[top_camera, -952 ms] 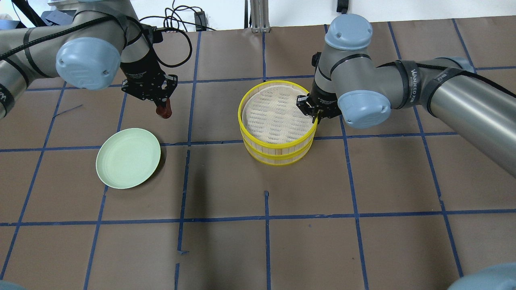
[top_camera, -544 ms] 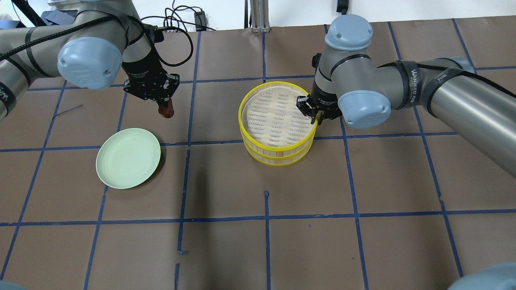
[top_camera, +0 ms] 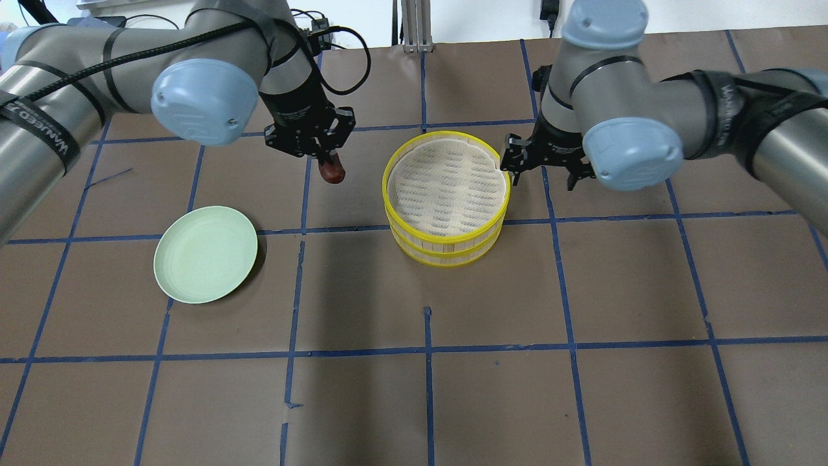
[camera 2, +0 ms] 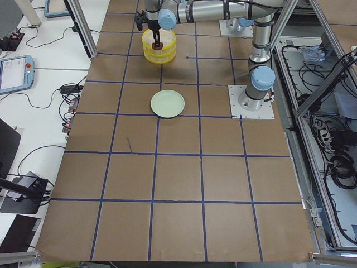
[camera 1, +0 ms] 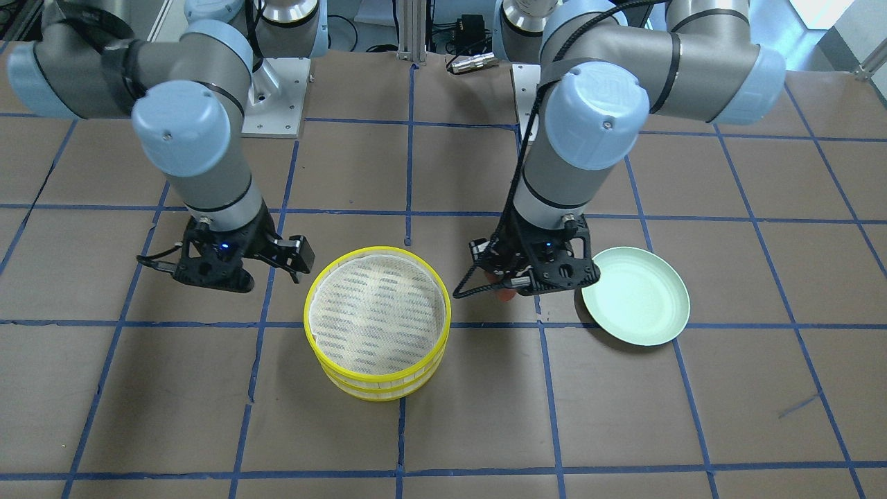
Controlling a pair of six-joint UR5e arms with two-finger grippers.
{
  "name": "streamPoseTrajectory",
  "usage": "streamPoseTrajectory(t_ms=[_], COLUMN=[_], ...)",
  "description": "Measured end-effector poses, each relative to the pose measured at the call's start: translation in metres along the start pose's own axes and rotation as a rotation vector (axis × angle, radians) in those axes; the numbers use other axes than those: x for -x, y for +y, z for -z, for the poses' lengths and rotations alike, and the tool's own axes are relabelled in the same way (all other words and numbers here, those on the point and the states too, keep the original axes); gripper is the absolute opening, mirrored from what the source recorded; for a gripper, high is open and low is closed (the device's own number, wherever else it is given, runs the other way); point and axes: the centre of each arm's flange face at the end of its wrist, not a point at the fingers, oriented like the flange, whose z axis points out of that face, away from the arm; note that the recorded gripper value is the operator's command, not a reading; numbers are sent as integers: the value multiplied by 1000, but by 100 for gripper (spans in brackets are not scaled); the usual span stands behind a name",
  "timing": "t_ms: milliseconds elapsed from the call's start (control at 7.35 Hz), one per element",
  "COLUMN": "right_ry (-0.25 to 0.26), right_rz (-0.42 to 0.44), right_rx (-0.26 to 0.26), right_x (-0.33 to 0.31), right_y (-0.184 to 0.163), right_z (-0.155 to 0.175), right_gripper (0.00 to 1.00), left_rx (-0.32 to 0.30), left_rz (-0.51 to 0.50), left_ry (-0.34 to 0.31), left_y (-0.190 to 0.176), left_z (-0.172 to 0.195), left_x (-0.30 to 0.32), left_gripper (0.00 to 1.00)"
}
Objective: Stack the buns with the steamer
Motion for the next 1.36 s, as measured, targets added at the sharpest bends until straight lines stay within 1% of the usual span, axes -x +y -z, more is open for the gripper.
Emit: streamPoseTrajectory(t_ms=[136,272,408,544,680,816,952,1088,1224,1360], right_ry=[7,7,5,2,-3,-9,-13,-15,-12,-6], right_rz=[8,25,40,50,60,74,89,99,104,108], right_rx=[19,34,43,46,45,42,26,5,-1,-1], right_x=[-27,-41,-44,-42,-35,-26,-17,-10,-7,-6], right_y=[6,13,19,22,22,22,20,17,16,17], right_z=[31,65,103,132,146,151,151,149,147,144], right_gripper=[100,100,100,100,100,100,100,100,100,100], left_rx=[18,39,54,62,63,55,33,6,-9,-17], left_rz=[26,44,39,23,1,-23,-38,-47,-52,-57], left_ry=[55,84,90,88,77,59,46,34,24,21], left_y=[11,18,24,31,39,45,45,43,41,39], left_z=[-1,-9,-25,-42,-56,-68,-76,-81,-84,-83], left_x=[-24,-43,-59,-75,-89,-101,-108,-110,-111,-111], left_gripper=[3,3,4,7,20,33,66,74,79,80])
